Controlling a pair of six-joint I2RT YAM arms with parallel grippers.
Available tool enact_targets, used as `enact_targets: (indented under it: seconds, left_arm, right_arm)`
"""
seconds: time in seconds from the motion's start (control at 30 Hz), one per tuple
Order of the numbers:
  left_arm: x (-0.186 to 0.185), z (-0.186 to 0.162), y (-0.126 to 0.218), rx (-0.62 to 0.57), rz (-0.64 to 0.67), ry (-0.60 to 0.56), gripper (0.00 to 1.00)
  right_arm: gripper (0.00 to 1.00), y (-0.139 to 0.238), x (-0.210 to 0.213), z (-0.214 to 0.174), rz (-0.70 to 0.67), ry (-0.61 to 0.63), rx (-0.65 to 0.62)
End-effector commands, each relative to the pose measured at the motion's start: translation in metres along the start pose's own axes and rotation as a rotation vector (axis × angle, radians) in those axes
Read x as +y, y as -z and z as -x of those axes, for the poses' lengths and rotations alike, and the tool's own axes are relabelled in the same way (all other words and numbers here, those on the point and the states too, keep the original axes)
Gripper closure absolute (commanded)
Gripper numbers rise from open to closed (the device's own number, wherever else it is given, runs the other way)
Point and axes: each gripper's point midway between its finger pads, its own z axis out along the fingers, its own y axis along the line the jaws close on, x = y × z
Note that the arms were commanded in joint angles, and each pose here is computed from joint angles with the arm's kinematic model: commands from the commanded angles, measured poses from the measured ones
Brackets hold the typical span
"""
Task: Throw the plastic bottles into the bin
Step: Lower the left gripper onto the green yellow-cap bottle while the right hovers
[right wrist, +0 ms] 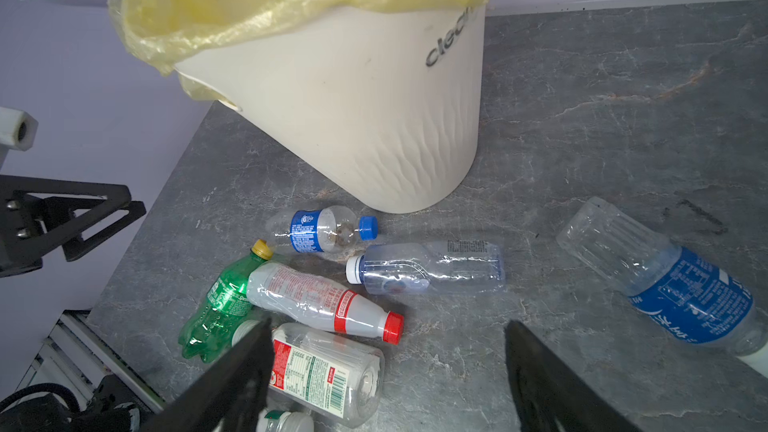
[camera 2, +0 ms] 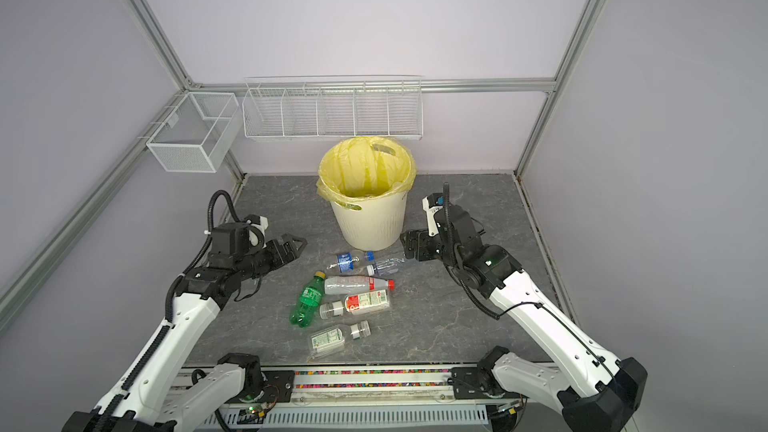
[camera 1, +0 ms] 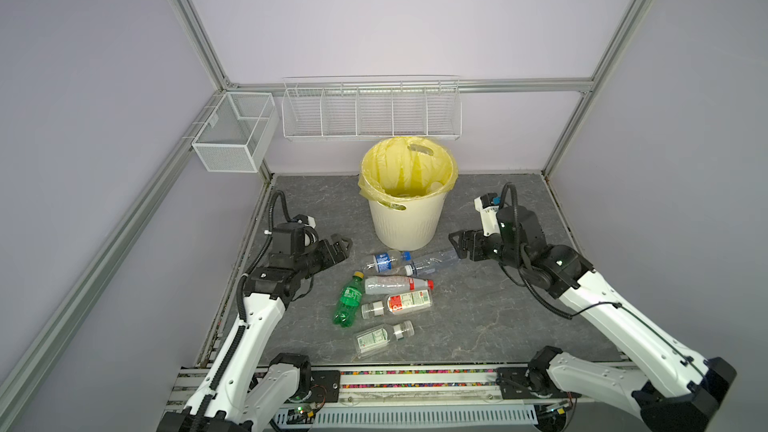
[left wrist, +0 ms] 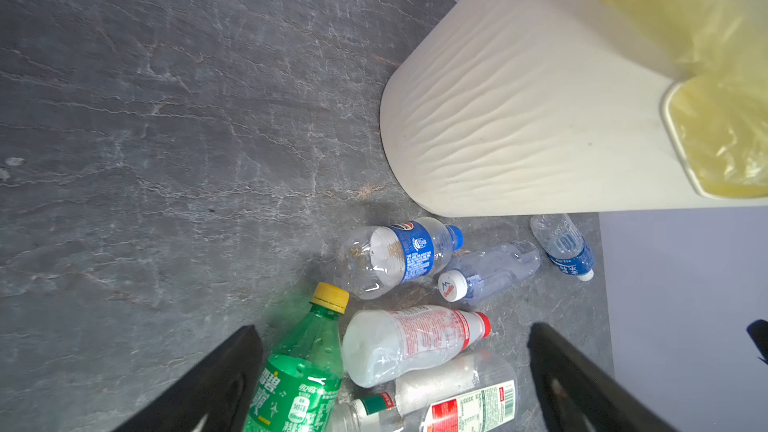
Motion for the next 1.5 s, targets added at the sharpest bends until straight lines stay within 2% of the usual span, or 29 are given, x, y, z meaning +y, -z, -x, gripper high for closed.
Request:
enact_targets:
  seconds: [0.0,0.23,1.03,1.47]
  left_arm:
    - [0.004,-0.010,-0.003,0.001,0.010,0.007,0.00]
    - [0.011,-0.026,-0.005,-0.027,-0.007,0.033,0.00]
    - [0.023,-0.084,-0.028,0.163,0.104,-0.098,0.01]
    - [0.037,-0.106,-0.038,0.234,0.141,-0.110,0.11]
  right_arm:
    - [0.12,0.002,-0.004,-0.004,-0.004,-0.029,-0.008]
    - [0.12,0.001,-0.010,-0.014,-0.020,-0.051,0.003]
    - [0.12,-0.007,-0.024,-0.048,-0.043,-0.116,0.063]
    - [0.12,-0.009,-0.034,-0.057,-0.093,-0.106,0.090]
